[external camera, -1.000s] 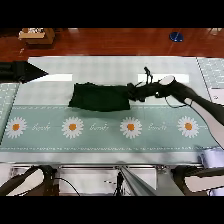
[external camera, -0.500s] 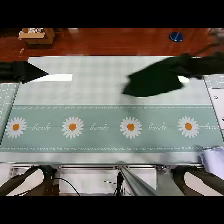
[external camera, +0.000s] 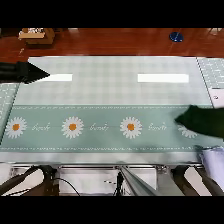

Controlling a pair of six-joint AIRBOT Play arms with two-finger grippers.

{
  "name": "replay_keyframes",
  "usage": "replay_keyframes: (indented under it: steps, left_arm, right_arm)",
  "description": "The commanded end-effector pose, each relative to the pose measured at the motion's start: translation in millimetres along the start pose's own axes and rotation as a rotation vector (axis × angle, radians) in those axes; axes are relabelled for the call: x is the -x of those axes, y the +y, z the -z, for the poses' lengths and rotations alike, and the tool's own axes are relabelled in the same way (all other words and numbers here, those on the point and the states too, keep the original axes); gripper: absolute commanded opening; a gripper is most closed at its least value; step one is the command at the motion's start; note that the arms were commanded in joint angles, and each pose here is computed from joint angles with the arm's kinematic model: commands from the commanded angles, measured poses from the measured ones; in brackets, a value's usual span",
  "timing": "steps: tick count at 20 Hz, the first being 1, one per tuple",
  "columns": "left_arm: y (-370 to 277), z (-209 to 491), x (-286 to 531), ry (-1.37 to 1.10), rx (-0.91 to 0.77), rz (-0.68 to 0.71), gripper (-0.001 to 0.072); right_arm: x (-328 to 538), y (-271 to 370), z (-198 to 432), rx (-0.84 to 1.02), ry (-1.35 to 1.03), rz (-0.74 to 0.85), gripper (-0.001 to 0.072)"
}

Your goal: Fold the shirts.

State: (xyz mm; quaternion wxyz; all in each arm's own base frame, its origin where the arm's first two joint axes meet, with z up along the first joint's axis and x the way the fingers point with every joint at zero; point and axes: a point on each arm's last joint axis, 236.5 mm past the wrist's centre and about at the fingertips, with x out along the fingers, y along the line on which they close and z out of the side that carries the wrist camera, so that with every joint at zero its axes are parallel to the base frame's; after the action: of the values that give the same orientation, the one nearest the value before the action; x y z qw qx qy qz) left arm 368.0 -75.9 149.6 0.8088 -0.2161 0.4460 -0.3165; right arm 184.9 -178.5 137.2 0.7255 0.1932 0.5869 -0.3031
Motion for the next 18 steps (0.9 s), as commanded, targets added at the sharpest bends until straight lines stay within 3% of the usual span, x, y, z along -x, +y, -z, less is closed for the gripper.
replay_keyframes:
  steps: [1, 9, 12, 15, 18]
  left_arm:
    - [6.2, -1.2, -3.6, 0.002, 0.014, -0.001, 0.0209]
    - [22.6, -28.1, -1.0, -0.112, -0.015, -0.069, 0.0209]
    - [27.9, -37.2, 0.6, -0.15, -0.041, -0.095, 0.0209]
    - [37.6, -53.6, 4.8, -0.22, -0.041, -0.137, 0.0209]
    - [45.1, -66.3, 9.1, -0.275, -0.04, -0.171, 0.0208]
  right_arm:
    - [1.9, -68.8, 54.3, -0.126, 0.196, 0.209, 0.003]
    - [12.5, -165.0, 157.2, -0.466, 0.317, 0.516, 0.003]
    - [4.1, -180.5, 190.2, -0.593, 0.347, 0.538, 0.003]
    - [-12.6, -185.4, 206.0, -0.583, 0.399, 0.54, 0.003]
    - [-18.8, -210.2, 215.0, -0.521, 0.419, 0.659, 0.0031]
